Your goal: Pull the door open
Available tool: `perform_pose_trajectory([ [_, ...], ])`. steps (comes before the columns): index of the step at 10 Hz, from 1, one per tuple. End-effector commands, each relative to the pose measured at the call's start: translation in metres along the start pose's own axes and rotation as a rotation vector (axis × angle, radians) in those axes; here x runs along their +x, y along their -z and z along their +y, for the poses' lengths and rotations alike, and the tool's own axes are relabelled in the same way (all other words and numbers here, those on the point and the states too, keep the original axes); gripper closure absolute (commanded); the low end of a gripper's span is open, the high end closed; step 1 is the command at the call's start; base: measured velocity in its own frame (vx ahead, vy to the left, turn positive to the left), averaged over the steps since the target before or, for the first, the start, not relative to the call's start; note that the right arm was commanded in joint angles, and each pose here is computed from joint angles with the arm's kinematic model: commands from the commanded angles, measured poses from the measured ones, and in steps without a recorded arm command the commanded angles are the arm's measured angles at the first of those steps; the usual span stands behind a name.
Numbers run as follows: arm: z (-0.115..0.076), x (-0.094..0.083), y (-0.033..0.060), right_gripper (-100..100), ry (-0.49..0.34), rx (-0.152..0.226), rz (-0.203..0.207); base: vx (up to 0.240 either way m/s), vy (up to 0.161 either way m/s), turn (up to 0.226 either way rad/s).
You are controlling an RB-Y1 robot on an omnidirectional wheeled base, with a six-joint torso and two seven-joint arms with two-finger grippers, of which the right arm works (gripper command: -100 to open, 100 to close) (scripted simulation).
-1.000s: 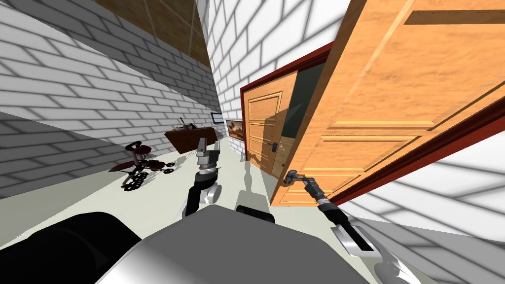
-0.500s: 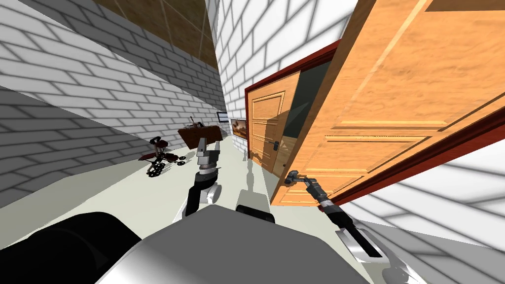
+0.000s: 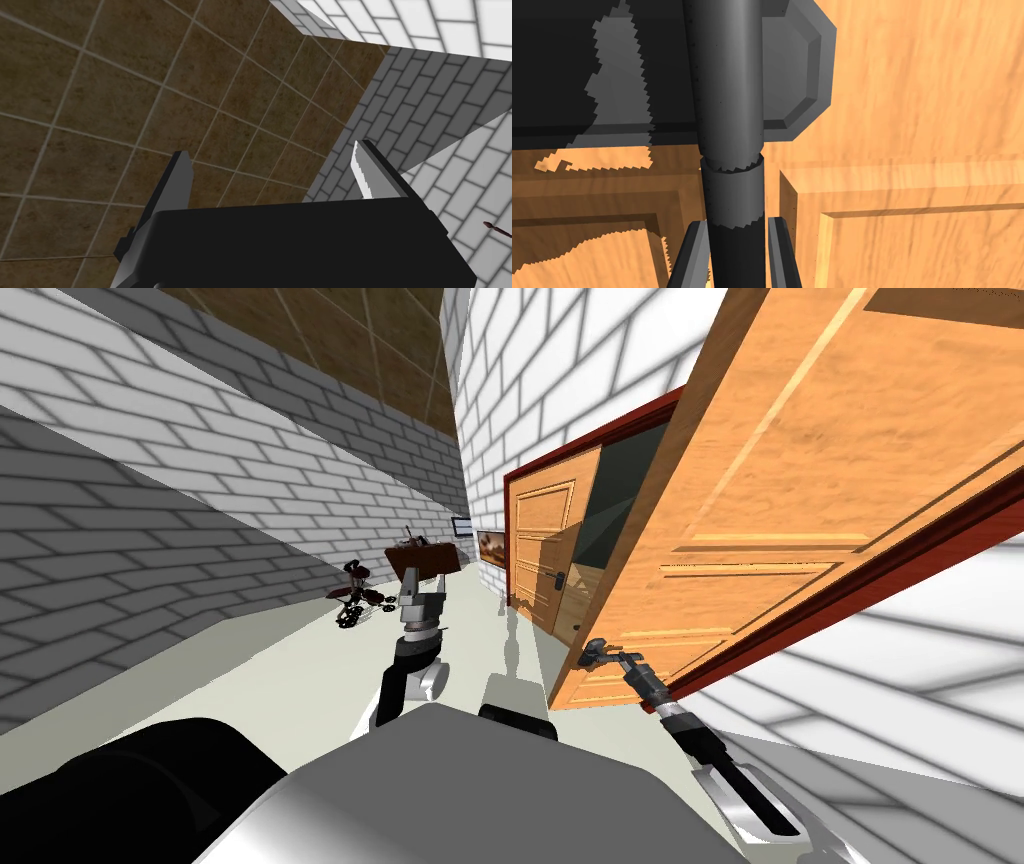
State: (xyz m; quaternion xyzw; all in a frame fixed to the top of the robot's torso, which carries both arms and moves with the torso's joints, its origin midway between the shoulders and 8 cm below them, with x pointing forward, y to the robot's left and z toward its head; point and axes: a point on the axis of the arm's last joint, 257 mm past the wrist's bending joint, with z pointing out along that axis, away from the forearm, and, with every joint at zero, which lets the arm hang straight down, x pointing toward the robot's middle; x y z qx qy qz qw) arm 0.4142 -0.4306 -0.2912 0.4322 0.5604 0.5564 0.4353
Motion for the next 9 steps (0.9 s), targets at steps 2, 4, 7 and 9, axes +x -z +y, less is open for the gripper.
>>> perform_pose_trajectory([
  [2, -0.002, 0.001, 0.0057, 100, -0.001, 0.003, 0.012, -0.123, -0.07, 0.081],
  [4, -0.002, 0.001, 0.0109, 100, -0.002, 0.002, 0.024, -0.224, -0.11, 0.228],
  [7, -0.002, 0.002, 0.0196, 100, -0.005, -0.001, 0.046, -0.221, -0.124, 0.168],
  [9, -0.002, 0.002, 0.0244, 100, -0.006, -0.002, 0.058, -0.186, -0.091, 0.134],
])
